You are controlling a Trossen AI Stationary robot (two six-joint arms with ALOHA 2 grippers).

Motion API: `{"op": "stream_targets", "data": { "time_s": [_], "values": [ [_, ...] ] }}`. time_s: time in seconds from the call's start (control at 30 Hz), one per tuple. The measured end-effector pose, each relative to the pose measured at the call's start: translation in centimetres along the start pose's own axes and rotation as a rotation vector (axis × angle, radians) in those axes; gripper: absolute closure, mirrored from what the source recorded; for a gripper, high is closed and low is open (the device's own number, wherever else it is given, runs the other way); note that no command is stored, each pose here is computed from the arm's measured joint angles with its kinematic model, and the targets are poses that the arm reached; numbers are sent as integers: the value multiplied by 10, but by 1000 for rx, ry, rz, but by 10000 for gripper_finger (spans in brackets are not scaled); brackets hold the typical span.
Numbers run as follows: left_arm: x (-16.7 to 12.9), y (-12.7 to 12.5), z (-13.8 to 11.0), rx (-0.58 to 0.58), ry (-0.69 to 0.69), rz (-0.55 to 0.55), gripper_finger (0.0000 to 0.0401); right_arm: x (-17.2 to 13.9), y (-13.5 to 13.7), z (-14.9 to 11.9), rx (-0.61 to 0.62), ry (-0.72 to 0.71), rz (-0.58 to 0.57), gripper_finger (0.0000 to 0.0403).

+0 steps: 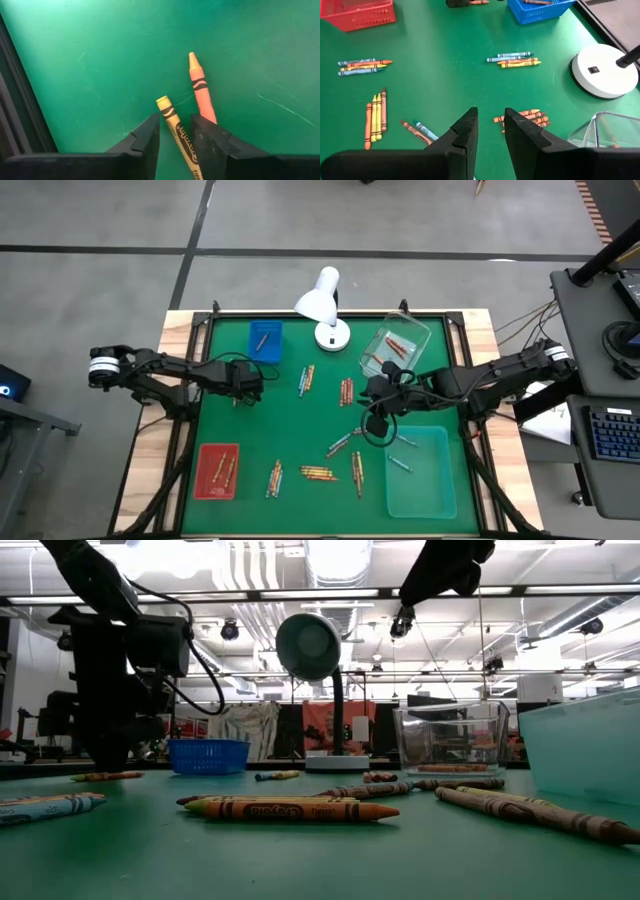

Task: Sort crayons
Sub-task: Put the yellow crayon into the red bin

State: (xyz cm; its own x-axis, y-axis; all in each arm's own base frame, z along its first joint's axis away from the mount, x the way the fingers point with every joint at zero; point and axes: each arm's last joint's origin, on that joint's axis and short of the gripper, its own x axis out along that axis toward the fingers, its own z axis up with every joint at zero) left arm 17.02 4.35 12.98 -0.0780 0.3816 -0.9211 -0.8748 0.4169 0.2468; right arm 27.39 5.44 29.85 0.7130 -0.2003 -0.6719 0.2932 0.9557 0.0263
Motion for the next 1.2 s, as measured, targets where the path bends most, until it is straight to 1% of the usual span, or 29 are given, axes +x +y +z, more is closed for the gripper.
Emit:
{"op": "stream_targets", "data": {
  "time_s": [0.27,0.53,0.67,0.77,0.83,1.0,1.2],
  "values": [
    [0,-1,1,-10,-8,-11,359,4,-1,-6,-5,19,-8,326],
    [0,-1,1,-10,-13,-8,368,4,-1,-7,-6,21,-8,328],
    [-5,-1,4,4,-25,-3,387,4,-1,-7,-7,21,-8,324],
    [-16,-1,11,15,-61,-15,397,4,-1,-7,-7,21,-8,324],
    [-24,0,14,30,-76,-14,397,4,-1,-7,-7,21,-8,326],
    [-48,1,25,56,-132,-55,400,4,-1,-7,-7,21,-8,332],
    [-90,-5,31,157,-214,-159,400,4,-1,-7,-8,21,-8,329]
  ]
}}
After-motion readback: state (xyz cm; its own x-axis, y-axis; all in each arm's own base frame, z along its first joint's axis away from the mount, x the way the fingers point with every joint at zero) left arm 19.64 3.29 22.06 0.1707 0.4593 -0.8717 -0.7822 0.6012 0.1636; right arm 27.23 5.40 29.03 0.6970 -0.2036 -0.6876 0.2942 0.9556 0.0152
